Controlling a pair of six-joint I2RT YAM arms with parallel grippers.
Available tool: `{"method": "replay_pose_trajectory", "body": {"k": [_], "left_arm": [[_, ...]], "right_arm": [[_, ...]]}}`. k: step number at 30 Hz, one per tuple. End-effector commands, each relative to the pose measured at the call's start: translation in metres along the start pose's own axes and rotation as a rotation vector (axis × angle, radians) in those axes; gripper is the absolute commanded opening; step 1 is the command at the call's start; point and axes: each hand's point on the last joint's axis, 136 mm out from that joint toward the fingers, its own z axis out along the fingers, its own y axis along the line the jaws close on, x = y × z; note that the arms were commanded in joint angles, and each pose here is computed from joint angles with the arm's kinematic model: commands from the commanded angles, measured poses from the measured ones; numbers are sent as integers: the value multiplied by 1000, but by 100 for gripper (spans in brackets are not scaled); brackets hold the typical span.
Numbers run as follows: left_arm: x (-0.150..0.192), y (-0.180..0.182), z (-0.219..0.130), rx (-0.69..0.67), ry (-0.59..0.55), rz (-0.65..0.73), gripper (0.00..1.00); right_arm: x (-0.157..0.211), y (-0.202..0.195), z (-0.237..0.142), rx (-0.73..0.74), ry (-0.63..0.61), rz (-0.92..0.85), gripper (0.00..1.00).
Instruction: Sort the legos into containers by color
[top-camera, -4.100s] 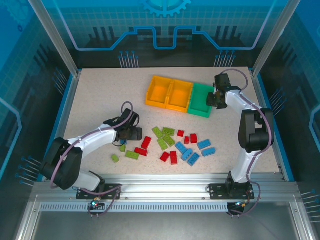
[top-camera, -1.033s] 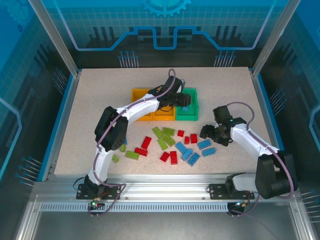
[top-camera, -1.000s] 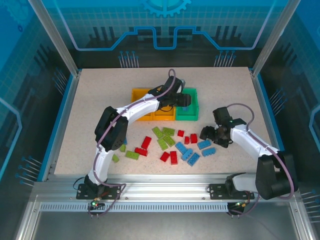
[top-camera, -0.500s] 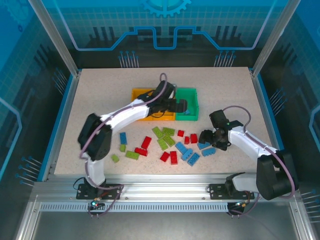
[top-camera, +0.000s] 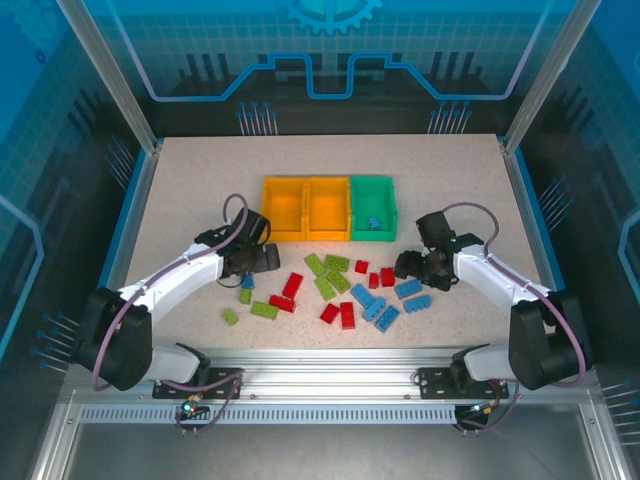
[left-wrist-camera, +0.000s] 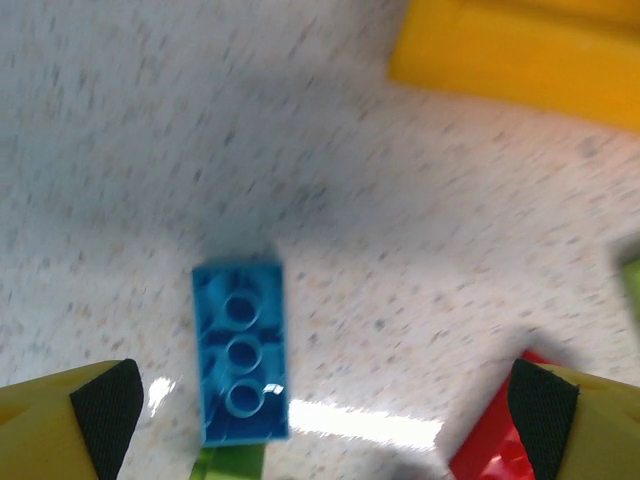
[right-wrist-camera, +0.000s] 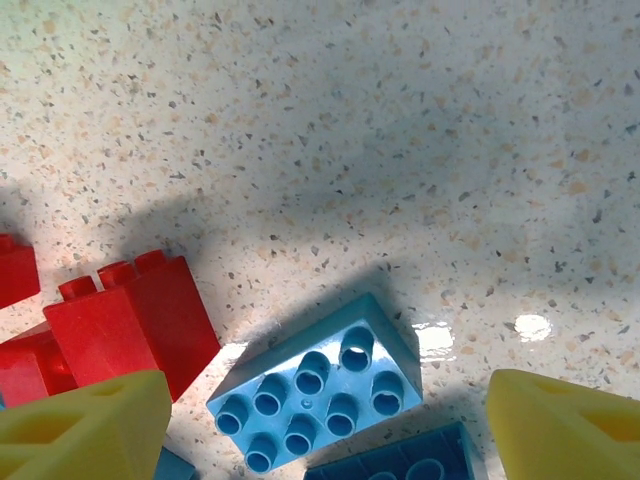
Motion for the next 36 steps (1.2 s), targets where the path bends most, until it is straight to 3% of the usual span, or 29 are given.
{"method": "replay_pose_trajectory", "body": {"k": [1, 8, 16, 23, 27, 33, 36], "left_arm": [[12, 18, 10, -69, 30, -52, 97], [24, 24, 39, -77, 97, -79, 89], [17, 19, 58, -28, 115, -95, 73], [5, 9, 59, 4, 99, -87, 44], [-8, 1, 47, 31, 60, -84, 40], [-43, -52, 8, 102, -56, 37, 39], [-65, -101, -15, 170, -127, 124, 39]], "right_arm": [[-4, 2, -5, 9, -17, -25, 85], [-1, -5, -7, 21, -20, -20, 85], [4, -11, -7, 38, -8, 1, 85], [4, -10, -9, 30, -15, 14, 85], [3, -11, -11, 27, -25, 16, 85], [-3, 8, -17, -38, -64, -54, 84], [-5, 20, -22, -66, -93, -112, 84]]}}
